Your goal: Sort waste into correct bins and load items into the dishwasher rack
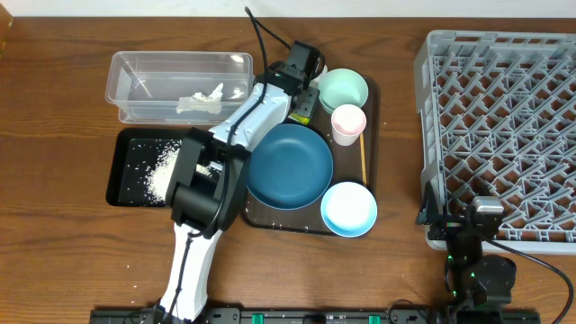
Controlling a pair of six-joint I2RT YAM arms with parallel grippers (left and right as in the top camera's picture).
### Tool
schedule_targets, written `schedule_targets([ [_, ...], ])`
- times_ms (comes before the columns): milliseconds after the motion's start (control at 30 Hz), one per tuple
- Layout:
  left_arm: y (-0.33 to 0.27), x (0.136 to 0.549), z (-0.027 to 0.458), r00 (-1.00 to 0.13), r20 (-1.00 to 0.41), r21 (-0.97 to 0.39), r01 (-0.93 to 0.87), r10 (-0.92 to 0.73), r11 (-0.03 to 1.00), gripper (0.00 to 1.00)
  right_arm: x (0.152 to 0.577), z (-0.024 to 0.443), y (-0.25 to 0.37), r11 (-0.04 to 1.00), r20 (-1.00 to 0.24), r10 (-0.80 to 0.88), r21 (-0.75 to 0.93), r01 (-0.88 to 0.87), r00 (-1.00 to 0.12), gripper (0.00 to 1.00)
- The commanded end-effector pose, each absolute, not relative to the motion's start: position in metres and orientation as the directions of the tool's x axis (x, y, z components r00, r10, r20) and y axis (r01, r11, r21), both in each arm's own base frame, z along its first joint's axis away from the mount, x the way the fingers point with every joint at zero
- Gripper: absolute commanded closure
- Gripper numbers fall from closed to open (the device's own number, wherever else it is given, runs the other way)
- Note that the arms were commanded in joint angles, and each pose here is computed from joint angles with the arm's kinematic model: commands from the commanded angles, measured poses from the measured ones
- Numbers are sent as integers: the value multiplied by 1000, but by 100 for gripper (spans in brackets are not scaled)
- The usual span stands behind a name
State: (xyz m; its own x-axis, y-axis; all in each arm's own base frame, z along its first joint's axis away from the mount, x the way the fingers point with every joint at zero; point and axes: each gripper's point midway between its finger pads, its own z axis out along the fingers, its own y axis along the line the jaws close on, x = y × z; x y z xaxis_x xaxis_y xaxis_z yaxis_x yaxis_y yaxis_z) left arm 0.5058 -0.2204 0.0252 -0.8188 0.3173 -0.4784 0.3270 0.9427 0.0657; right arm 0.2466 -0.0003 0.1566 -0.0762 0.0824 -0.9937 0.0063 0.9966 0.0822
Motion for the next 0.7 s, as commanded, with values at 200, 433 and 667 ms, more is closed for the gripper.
schedule_targets([
  [200,-220,509,25,-815,-483,75,327,322,942,66,246,156,-3,997,-995,71,69,18,-75,1],
  [433,-225,501,69,-800,-521,57,317,299,947,81,246,156,-3,997,-995,71,69,18,-75,1],
  [667,-230,493,125,-762,-588,35,313,273,949,94,246,156,-3,997,-995,71,69,18,-75,1],
])
